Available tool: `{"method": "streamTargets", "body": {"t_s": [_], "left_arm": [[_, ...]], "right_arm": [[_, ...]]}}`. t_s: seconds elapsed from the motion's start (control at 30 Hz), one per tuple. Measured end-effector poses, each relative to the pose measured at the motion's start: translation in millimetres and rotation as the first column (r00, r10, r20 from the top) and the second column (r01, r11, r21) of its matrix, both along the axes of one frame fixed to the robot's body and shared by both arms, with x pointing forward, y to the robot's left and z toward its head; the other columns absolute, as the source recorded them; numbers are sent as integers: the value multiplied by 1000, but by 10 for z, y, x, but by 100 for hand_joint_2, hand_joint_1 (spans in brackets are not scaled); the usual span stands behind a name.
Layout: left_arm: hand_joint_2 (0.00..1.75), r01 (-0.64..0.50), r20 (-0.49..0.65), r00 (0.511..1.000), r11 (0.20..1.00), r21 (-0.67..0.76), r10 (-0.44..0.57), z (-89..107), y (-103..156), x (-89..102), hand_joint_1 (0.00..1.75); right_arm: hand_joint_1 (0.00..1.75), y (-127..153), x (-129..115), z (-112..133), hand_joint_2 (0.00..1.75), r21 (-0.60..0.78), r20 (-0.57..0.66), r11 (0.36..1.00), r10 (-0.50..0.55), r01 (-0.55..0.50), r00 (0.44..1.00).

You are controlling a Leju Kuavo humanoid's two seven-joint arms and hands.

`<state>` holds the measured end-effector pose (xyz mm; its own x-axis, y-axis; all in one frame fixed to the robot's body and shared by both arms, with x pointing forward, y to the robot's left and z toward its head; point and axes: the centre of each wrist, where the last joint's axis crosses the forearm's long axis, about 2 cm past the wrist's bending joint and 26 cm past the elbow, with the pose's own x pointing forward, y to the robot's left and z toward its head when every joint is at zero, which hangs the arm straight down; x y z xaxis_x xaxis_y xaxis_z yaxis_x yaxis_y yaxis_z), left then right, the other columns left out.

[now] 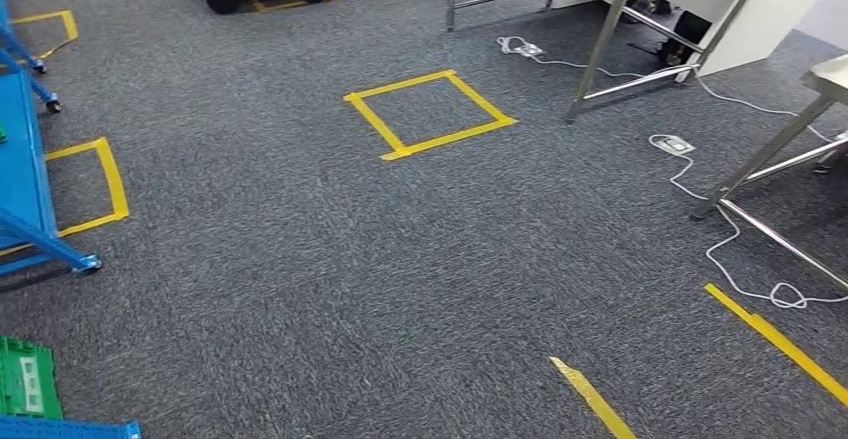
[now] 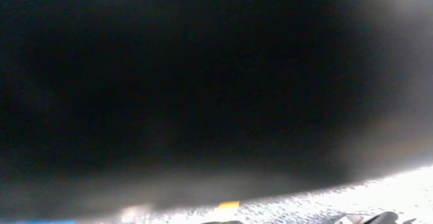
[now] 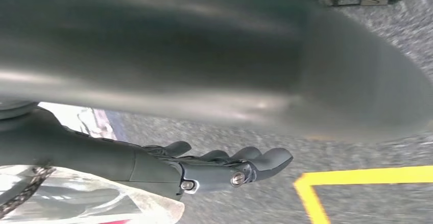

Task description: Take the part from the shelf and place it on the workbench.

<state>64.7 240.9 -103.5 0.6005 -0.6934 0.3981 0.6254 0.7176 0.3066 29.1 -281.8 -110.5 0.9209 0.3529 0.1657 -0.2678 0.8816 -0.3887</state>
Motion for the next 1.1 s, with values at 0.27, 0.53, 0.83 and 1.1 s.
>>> {"method": "streamTargets", "body": {"t_s": [0.27, 0.53, 0.83, 1.1], "left_arm": [[0, 2, -4, 1000, 1000, -7, -2, 2, -8, 8, 0], [0, 4, -8, 1000, 1000, -8, -4, 0, 1, 3, 0], [0, 4, -7, 1000, 1000, -8, -4, 1, 7, 19, 0], [0, 6, -12, 1000, 1000, -15, -6, 2, -6, 20, 0]], "right_arm": [[0, 11, -44, -4, 0, 2, -10, 1000, 4, -4, 1000], [0, 11, -33, -4, 0, -1, -9, 1000, 6, -6, 1000], [0, 17, -10, -2, 0, -1, -5, 1000, 10, -10, 1000], [0, 26, 6, 0, 0, -8, -4, 1000, 28, -28, 1000]]}}
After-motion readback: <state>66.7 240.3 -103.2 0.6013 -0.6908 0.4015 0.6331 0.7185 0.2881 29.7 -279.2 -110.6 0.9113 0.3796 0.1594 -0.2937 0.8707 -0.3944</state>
